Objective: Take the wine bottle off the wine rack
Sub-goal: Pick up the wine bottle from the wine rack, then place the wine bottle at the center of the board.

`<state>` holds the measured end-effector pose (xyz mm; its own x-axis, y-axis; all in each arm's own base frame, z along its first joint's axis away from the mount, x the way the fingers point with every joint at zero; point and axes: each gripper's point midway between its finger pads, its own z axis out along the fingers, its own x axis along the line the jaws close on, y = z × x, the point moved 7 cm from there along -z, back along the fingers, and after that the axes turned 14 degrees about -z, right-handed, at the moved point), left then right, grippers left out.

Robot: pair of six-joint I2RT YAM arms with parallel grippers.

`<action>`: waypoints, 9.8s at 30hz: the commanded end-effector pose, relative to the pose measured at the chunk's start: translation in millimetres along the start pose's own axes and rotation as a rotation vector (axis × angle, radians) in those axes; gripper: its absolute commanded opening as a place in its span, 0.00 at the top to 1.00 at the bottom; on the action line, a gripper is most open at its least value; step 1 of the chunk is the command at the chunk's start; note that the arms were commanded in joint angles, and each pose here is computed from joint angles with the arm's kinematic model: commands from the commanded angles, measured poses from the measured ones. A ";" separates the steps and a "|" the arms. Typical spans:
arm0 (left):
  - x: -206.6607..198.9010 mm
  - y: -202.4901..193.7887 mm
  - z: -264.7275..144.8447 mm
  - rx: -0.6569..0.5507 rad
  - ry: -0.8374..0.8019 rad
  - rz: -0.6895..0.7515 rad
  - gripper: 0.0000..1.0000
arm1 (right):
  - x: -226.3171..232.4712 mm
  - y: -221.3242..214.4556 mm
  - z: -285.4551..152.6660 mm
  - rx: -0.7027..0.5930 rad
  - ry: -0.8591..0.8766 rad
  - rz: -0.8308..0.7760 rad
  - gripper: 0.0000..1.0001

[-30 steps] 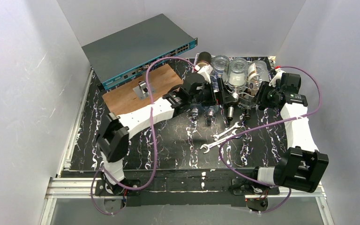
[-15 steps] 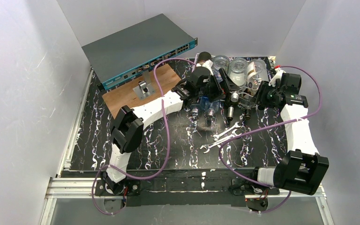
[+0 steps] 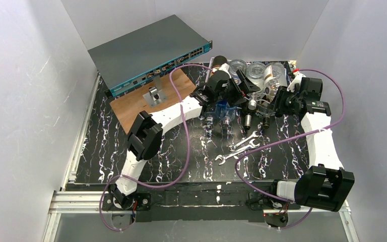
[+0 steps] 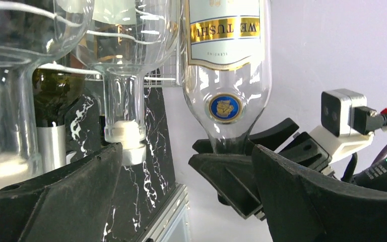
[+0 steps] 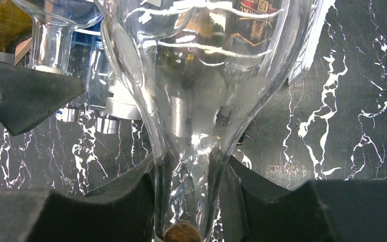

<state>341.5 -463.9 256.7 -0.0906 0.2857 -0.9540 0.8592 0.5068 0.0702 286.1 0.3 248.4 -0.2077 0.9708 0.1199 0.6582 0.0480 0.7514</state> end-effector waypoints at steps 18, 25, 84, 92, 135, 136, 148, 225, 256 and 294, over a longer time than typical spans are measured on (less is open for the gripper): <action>-44.3 -0.1 40.6 -0.003 -0.178 -0.080 0.01 | 11.0 78.3 -41.6 -0.391 0.002 -0.198 0.99; -43.4 -5.1 47.5 0.003 -0.184 -0.094 0.01 | 12.3 81.8 -48.0 -0.408 -0.005 -0.205 0.99; -78.3 -23.6 -7.4 -0.021 -0.289 -0.025 0.01 | 65.7 77.1 -78.2 -0.419 0.295 -0.425 0.99; -67.7 -31.3 -26.7 -0.055 -0.278 -0.033 0.01 | 81.3 67.9 -83.0 -0.408 0.375 -0.446 0.99; -21.6 -82.9 -138.6 -0.238 -0.223 -0.018 0.01 | 166.7 -12.1 -76.7 -0.220 0.857 -0.655 0.99; -20.4 -83.2 -141.2 -0.243 -0.222 -0.017 0.01 | 169.0 -14.0 -75.8 -0.213 0.866 -0.660 0.99; -7.5 -87.6 -166.7 -0.292 -0.211 -0.018 0.01 | 200.0 -26.7 -68.9 -0.158 0.982 -0.739 0.99; 178.2 -133.1 -225.4 -0.348 0.088 -0.385 0.01 | 222.2 -136.1 2.3 0.243 0.772 -1.049 0.99; 173.7 -98.0 -344.4 -0.284 0.154 -0.066 0.01 | 199.1 -104.4 -23.3 0.169 0.711 -1.312 0.99; 170.2 -28.9 -307.8 -0.031 -0.013 1.402 0.01 | 237.7 -26.3 -6.9 0.202 0.683 -1.650 0.99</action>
<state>132.3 -165.9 164.9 0.6957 0.6629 -0.2767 0.4473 -0.0984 0.8889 217.5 208.1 241.2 -0.8576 -0.4130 -0.3066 -0.4698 0.8716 0.1399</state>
